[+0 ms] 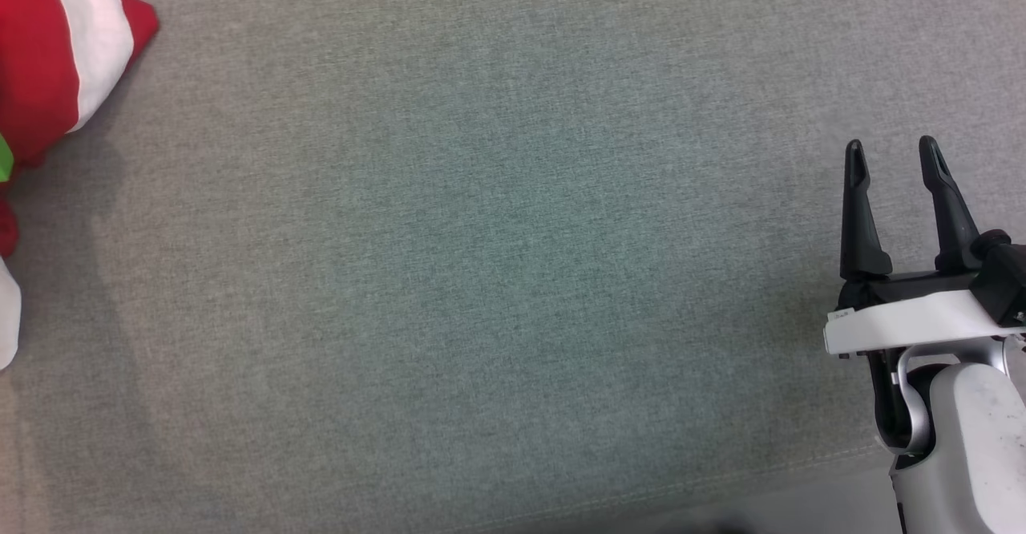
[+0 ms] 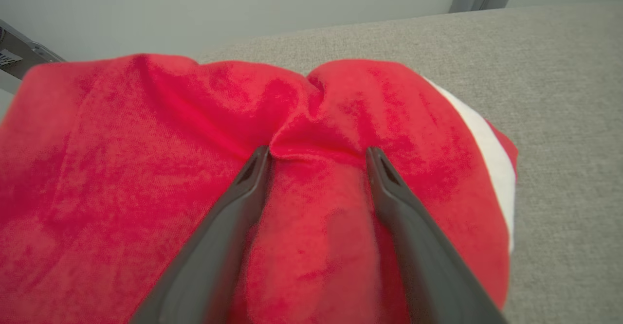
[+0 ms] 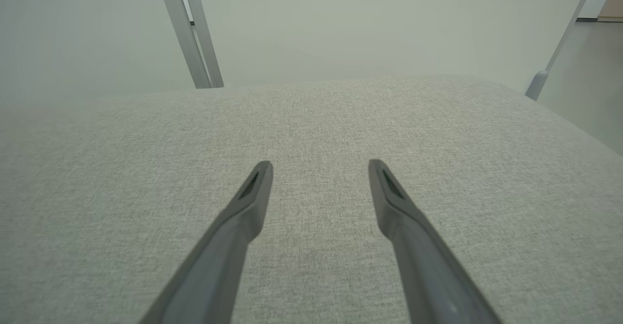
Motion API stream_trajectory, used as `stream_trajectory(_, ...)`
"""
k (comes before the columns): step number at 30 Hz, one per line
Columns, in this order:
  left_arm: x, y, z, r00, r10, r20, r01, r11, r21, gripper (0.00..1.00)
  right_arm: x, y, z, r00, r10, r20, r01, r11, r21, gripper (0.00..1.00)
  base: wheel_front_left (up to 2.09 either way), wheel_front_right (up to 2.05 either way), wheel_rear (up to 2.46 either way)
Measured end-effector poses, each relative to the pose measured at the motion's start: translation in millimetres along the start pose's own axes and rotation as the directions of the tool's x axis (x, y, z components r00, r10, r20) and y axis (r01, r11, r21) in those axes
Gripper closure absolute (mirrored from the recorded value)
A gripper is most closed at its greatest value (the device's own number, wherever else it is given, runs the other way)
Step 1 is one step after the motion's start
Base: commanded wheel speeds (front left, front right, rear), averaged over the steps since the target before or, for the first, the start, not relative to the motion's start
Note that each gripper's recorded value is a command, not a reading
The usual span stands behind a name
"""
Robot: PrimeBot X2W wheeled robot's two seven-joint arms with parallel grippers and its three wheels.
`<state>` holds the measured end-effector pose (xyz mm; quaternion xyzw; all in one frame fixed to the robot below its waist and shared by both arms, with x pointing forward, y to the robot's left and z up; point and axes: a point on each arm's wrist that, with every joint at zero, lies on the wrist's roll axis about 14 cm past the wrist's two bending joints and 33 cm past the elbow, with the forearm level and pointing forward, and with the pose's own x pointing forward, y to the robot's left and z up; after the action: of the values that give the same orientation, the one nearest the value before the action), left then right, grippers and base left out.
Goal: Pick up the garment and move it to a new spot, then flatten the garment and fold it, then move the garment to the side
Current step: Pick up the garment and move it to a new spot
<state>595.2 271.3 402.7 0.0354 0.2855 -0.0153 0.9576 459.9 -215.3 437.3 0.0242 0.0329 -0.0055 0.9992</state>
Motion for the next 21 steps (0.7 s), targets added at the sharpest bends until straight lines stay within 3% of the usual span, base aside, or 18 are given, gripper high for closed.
stream_trajectory(5,4,-7,-30,0.989,-0.022,-0.145,0.021,1.0,-0.011,0.0,-2,-3,-2,1.0,-0.008,-0.005,0.008,1.0,-0.002,0.0,0.0,0.0,0.0)
stream_trajectory(6,4,-9,-35,0.985,-0.027,-0.172,0.025,1.0,-0.016,0.2,-3,-3,-2,1.0,-0.009,-0.006,0.009,1.0,0.0,0.0,0.0,0.0,0.0)
stream_trajectory(7,4,-10,-37,0.983,-0.031,-0.18,0.028,0.999,-0.019,0.77,-3,-4,-2,1.0,-0.011,-0.005,0.011,1.0,-0.001,0.0,0.0,0.0,0.0)
stream_trajectory(8,4,-11,-37,0.983,-0.033,-0.182,0.031,0.999,-0.012,1.0,-3,-4,-1,1.0,-0.013,-0.003,0.013,1.0,-0.002,0.0,0.0,0.0,0.0)
stream_trajectory(14,4,-8,-30,0.991,-0.024,-0.134,0.027,0.999,0.022,1.0,-2,-7,3,1.0,-0.021,0.008,0.021,1.0,-0.005,0.0,0.0,0.0,0.0)
stream_trajectory(21,-10,-5,33,0.992,-0.019,0.126,0.011,0.998,0.066,1.0,-4,-1,12,1.0,-0.008,0.028,0.008,1.0,0.008,0.0,0.0,0.0,0.0)
